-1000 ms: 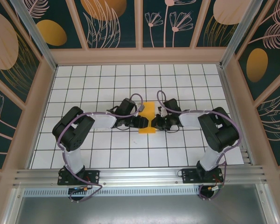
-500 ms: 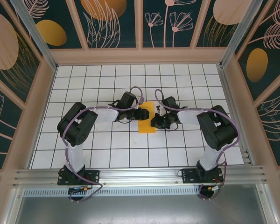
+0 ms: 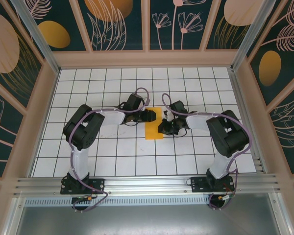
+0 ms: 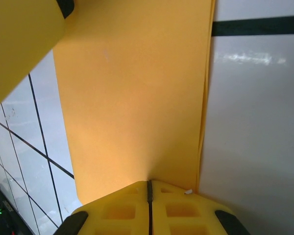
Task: Fold a paper plane with a square sheet of paper (fold left side to right side)
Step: First fold the square sheet of paper in half at the center of the table.
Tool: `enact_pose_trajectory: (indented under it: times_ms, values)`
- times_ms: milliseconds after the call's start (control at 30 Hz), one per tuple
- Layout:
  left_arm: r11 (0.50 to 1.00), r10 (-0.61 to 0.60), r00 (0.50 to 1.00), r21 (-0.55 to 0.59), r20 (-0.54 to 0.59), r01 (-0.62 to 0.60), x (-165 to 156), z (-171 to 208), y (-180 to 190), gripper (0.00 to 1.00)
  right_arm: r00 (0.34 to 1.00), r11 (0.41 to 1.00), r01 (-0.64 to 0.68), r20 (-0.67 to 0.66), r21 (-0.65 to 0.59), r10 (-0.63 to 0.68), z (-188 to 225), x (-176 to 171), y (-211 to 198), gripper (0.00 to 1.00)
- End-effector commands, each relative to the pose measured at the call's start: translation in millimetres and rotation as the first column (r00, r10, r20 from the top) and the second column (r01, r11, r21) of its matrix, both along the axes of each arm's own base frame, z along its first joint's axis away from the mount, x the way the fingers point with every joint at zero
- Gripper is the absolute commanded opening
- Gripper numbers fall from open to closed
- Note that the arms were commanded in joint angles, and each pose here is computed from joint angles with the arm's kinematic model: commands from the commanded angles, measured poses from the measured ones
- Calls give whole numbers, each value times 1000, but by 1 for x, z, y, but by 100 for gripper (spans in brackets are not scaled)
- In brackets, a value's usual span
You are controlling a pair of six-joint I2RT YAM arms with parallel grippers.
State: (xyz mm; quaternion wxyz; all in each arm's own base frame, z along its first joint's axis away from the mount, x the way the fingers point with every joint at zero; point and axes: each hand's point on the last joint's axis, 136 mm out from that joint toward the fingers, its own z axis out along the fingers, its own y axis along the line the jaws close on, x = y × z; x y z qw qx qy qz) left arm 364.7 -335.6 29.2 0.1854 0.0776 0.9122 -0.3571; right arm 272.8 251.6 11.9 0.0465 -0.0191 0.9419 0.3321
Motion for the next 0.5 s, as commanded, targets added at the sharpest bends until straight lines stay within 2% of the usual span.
enact_pose_trajectory:
  times_ms: [0, 467]
  values:
    - [997, 68, 998, 39, -7, -68, 17, -10, 13, 46, 995, 962, 19, -86, -273, -45, -56, -24, -48, 9]
    - [991, 128, 992, 40, 13, -128, 43, -6, 16, 46, 994, 958, 3, -100, -285, -33, -59, -26, -49, 9]
